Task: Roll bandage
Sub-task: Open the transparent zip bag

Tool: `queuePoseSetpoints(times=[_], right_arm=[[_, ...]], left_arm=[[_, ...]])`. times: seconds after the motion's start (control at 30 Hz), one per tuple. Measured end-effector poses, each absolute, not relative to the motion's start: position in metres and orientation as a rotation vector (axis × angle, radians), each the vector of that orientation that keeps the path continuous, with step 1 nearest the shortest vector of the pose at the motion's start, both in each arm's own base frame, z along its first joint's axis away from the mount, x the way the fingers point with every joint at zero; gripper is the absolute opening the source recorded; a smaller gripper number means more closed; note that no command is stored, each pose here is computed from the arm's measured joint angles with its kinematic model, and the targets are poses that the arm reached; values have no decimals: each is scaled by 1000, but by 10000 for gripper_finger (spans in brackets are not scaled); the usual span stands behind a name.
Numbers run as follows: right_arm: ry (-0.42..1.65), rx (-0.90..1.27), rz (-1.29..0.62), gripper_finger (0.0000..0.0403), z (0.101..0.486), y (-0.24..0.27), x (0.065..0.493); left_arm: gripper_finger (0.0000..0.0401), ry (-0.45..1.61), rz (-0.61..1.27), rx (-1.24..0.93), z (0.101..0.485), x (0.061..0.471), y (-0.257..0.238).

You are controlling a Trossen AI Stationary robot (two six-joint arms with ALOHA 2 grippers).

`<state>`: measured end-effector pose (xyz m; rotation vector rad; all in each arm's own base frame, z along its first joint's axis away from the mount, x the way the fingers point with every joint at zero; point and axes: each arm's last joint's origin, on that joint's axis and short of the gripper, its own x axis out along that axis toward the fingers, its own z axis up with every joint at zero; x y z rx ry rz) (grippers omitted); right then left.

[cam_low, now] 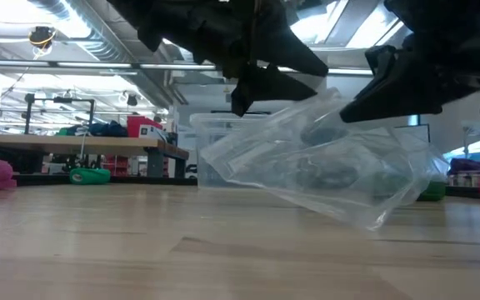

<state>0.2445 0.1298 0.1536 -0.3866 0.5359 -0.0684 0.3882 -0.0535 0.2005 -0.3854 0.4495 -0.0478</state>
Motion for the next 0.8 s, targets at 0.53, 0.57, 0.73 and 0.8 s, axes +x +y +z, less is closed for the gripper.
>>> queuePoseSetpoints(times=[0.53,0.57,0.73,0.8], right_arm=[[527,-379,-69,4,154,130,245],[527,-379,-69,4,154,130,245],[527,-378,-69,5,155,130,245],[527,-378,-69,5,155,130,245]], left_arm=[[151,429,-64,-423,194,394,-48],[146,435,-63,-421,192,395,-48],[124,415,-50,-420,190,397,-48],[115,410,-51,-420,190,397,-48]])
